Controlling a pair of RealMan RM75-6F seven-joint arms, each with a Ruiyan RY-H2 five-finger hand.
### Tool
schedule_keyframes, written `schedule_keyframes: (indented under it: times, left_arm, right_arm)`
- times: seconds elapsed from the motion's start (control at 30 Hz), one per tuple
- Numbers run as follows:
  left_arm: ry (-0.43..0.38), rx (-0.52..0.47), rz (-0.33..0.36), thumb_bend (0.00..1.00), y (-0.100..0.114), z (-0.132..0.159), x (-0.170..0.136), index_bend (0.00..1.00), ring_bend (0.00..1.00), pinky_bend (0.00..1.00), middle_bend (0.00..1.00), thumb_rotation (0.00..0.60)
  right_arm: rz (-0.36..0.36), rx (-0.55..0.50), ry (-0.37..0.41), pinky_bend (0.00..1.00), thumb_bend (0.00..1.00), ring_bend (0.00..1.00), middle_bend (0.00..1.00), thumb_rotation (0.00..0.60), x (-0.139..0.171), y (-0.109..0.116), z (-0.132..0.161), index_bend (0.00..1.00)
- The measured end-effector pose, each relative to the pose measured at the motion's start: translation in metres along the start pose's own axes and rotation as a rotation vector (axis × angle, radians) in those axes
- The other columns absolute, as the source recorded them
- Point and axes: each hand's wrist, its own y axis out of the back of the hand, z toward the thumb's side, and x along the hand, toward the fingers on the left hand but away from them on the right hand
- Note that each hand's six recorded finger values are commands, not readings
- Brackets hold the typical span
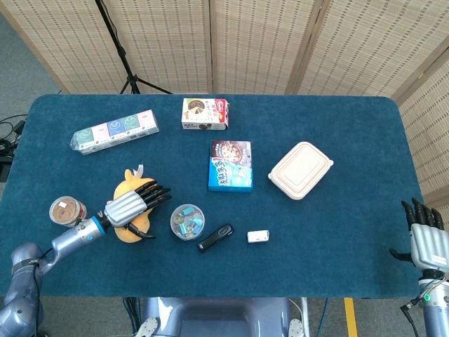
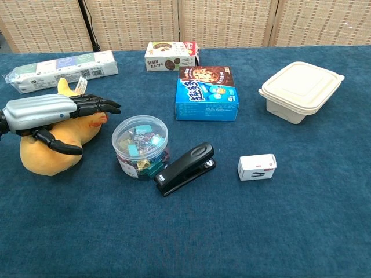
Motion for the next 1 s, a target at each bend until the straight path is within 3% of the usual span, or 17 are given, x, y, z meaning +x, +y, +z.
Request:
schedule_keyframes:
  times: [0.33,0.47,0.7,1.0]
  left_arm:
    - [0.199,0.047,0.039,0.0,0.028,-0.046,0.014,0.0,0.0,0.0,0.0,0.055]
    - [0.235,0.039,0.067,0.0,0.036,-0.053,0.016,0.0,0.0,0.0,0.0,0.055]
    - [0.194,-0.013,0.142,0.0,0.048,-0.046,0.01,0.0,0.0,0.0,0.0,0.057]
    - [0.03,-0.111,0.308,0.0,0.072,-0.02,-0.021,0.0,0.0,0.0,0.0,0.058]
  right_arm:
    - [0.012,0.003,-0.007,0.0,0.0,0.0,0.0,0.6,-0.004,-0.005,0.001,0.03]
    - [0.01,0.0,-0.005,0.0,0.0,0.0,0.0,0.6,-0.004,-0.004,0.002,0.03]
    - [0.008,-0.006,0.0,0.0,0.0,0.0,0.0,0.6,-0.002,-0.003,0.003,0.03]
    - [0.017,-0.02,0.019,0.0,0.0,0.0,0.0,0.6,0.0,-0.001,0.005,0.03]
